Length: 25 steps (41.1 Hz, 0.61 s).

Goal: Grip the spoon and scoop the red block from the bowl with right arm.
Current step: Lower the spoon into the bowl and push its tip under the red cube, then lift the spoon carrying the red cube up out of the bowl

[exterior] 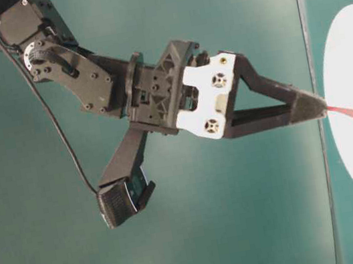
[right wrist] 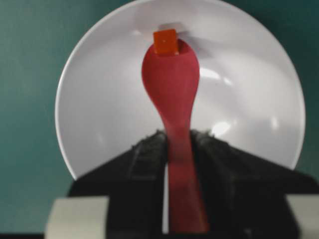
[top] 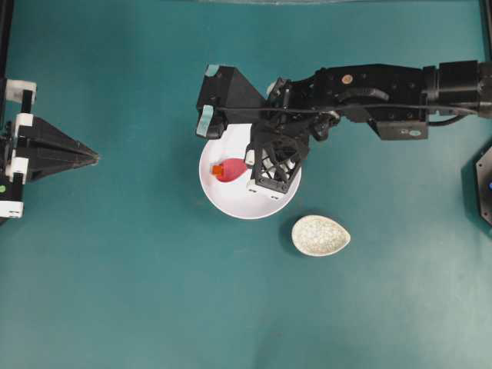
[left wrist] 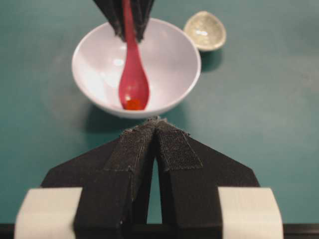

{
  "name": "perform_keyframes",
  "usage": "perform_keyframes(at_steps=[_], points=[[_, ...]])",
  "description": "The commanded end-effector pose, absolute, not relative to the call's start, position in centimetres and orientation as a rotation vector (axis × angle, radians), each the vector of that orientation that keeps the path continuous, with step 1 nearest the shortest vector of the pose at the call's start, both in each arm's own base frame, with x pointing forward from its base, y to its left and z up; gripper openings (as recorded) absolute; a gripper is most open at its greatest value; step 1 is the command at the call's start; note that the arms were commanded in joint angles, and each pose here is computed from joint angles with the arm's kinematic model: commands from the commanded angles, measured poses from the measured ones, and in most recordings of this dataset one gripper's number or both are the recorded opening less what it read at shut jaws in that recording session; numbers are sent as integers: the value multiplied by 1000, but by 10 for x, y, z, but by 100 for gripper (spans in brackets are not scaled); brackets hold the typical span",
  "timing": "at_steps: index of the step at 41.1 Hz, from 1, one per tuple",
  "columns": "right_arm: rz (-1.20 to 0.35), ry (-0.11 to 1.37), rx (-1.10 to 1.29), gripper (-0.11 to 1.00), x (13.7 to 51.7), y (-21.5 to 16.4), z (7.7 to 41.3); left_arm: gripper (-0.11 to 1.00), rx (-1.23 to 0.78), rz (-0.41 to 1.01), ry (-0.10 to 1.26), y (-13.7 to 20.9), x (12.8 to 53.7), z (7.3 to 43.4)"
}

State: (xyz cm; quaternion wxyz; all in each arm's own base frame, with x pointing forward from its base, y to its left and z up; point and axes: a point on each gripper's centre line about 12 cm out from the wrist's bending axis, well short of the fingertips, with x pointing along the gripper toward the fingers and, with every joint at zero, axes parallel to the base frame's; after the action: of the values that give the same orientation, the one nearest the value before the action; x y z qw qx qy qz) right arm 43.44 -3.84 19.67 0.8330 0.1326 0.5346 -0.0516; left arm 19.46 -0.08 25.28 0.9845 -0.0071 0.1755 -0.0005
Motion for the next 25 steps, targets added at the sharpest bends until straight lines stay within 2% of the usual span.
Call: perform_keyframes(at_steps=[1, 25], points=[[-103, 1089, 280, 25, 435, -36, 212, 0, -14, -3, 324, -1, 198, 263], [-137, 1024, 330, 25, 422, -35, 217, 0, -15, -4, 324, -1, 198, 263]])
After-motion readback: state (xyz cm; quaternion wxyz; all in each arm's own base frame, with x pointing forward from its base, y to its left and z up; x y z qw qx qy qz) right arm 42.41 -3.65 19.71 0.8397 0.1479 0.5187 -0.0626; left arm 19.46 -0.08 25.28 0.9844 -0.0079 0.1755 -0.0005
